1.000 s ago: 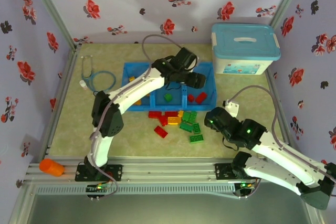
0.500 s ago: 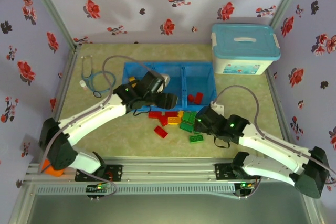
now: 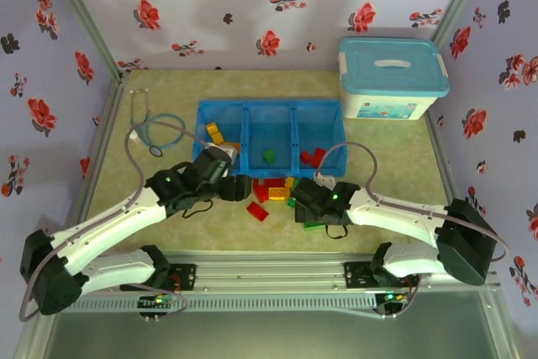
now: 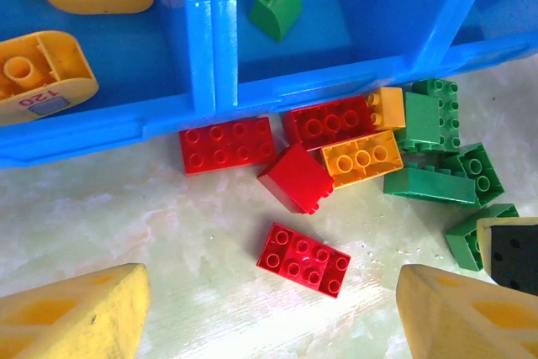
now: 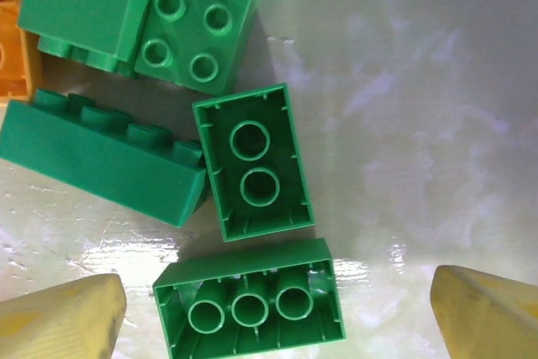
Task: Sort the legos into containers by color
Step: Pick up the lego from the bottom-center of the table, then place the lego in the container.
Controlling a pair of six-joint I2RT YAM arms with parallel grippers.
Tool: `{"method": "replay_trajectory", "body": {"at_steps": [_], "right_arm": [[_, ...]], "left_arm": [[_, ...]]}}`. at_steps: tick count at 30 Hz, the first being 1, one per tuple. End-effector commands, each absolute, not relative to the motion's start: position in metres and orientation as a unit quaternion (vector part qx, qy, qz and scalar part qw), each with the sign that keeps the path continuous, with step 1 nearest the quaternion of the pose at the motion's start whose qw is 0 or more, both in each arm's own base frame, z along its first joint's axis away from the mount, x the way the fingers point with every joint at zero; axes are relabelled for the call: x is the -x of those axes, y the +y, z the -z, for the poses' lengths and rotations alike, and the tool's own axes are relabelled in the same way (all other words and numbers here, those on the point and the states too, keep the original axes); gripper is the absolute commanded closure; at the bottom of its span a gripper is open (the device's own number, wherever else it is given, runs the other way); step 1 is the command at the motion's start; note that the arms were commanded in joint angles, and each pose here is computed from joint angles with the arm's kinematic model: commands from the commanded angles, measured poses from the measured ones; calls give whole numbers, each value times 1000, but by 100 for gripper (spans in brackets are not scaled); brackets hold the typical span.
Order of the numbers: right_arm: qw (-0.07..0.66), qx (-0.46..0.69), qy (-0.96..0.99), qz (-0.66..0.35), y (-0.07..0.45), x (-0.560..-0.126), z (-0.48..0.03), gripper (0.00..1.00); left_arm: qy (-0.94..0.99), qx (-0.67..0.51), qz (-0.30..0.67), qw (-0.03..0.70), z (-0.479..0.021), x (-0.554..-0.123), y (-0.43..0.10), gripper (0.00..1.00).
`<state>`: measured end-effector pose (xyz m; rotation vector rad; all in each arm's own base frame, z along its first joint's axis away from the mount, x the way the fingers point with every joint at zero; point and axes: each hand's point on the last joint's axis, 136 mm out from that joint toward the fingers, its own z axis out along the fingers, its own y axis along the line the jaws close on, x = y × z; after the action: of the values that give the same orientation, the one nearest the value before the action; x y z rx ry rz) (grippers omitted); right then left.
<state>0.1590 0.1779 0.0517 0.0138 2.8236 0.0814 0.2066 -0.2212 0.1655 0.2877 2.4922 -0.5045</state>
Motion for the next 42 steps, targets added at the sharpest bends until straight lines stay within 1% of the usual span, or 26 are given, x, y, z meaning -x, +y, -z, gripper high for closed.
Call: {"method": "replay_trajectory", "body": {"at_steps": [1,7,13,15,18,21,23,28,33,37,39,42], "right_arm": [[138,4,990,-33,185,-152,-41,7],[121,16,992,-19,192,-147,-28,8],[119,6,992,29,179,-148,-20,11],[116,6,993,30,180,-147,-17,15],[111,9,993,25,184,-146,-16,26],[113,12,993,21,188,-145,-17,34],[115,13,993,20,189,-145,-21,43],[138,16,990,18,194,-151,-44,49],[169,31,985,2,210,-158,-80,50],[197,48,979,-17,231,-174,-111,49],[213,57,975,-15,241,-189,-124,49],[218,70,973,-15,259,-213,-138,48]], "left_arm": [[938,-84,176,287,-157,-204,-208,23],[939,-79,172,287,-153,-200,-201,23],[940,-72,168,289,-150,-196,-192,23],[940,-71,167,289,-149,-195,-190,23],[941,-68,162,288,-147,-195,-186,23],[941,-66,161,290,-147,-194,-183,23],[941,-64,160,292,-147,-194,-181,23],[942,-61,152,293,-145,-193,-175,24],[945,-35,159,283,-126,-182,-164,25],[948,-23,161,274,-113,-171,-156,25],[949,-19,161,270,-109,-167,-153,26],[951,-17,161,263,-103,-161,-151,26]]}}
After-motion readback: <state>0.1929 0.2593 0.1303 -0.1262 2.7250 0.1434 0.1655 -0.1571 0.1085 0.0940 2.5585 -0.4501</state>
